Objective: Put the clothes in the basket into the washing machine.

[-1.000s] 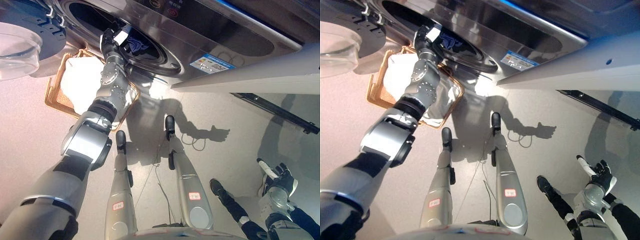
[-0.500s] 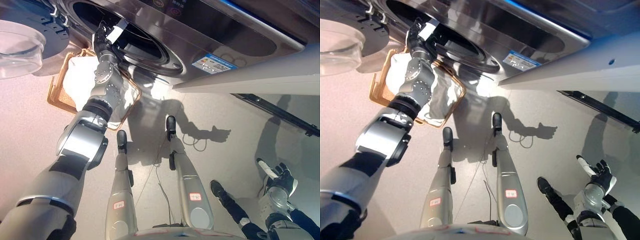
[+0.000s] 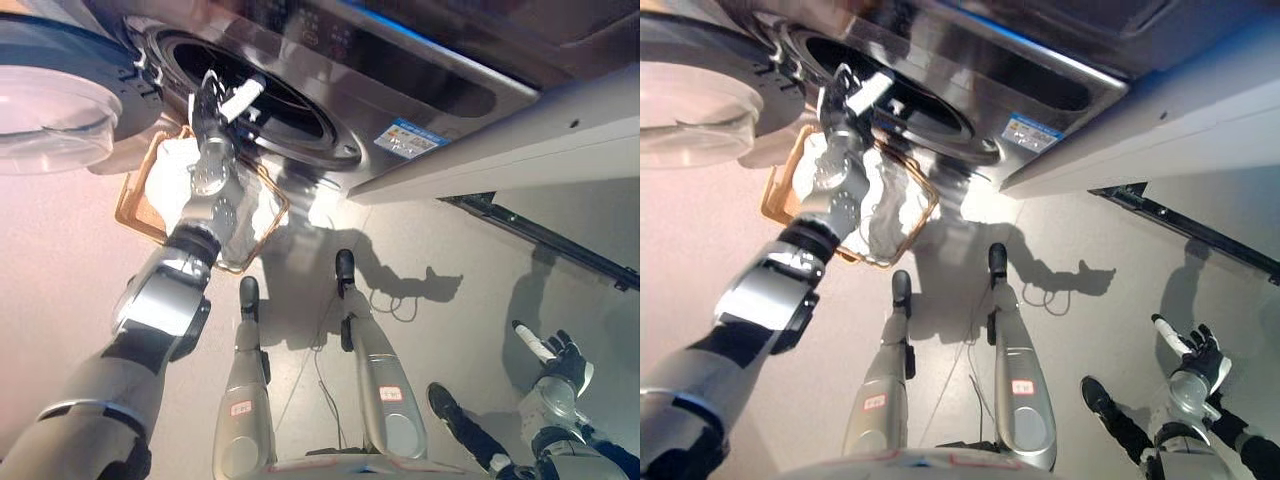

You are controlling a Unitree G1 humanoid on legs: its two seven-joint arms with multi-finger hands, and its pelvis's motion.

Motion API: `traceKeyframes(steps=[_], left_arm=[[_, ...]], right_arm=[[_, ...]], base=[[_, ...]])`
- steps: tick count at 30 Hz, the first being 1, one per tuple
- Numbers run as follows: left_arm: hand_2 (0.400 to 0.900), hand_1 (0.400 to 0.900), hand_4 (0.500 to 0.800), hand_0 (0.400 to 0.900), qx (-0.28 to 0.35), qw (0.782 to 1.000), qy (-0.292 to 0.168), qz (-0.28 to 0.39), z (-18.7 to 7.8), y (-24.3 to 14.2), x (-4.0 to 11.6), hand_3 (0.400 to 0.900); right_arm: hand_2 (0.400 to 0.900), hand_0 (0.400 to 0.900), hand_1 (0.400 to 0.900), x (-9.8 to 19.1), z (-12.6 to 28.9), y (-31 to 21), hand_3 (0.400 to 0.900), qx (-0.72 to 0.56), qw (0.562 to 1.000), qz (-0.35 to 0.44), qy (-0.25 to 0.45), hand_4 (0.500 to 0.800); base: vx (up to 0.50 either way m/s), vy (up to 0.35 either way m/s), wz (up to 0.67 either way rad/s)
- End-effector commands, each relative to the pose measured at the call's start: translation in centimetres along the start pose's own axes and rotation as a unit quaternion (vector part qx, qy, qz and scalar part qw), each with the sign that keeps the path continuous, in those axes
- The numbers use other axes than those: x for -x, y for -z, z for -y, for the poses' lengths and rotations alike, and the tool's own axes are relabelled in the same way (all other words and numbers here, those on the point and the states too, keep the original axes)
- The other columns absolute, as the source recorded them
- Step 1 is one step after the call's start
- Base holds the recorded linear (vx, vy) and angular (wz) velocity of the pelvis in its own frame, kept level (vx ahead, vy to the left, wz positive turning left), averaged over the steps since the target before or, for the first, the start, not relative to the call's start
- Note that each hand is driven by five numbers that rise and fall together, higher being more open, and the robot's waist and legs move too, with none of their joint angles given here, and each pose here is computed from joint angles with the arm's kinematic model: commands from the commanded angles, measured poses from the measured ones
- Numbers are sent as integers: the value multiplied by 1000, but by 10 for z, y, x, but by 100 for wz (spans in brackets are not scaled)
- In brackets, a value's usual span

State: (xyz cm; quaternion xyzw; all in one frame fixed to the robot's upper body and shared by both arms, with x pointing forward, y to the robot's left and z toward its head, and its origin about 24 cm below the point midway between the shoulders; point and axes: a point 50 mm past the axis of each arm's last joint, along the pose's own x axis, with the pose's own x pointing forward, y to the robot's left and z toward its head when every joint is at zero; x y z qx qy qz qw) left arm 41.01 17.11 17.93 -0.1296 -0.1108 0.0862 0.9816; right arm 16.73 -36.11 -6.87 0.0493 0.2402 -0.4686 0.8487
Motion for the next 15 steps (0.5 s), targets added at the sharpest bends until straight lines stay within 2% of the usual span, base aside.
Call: traceKeyframes(steps=[1,8,15], left_arm=[[900,900,800,900,-1,999,6,38,-4,2,6,900],[900,900,800,900,1,1000,-20,-20,-41,46,33,900],[900,900,800,900,-52,994,-46,-87,-83,83,63,900]], right_arm=[[900,900,900,-3,88,1,900,41,992,-4,117,800],[900,900,900,-3,101,2,900,68,989,-22,126,800],[900,900,900,-1,105,11,900,110,986,-46,116,800]], base=[[43,29,5],[49,25,1],[54,-8,-3]])
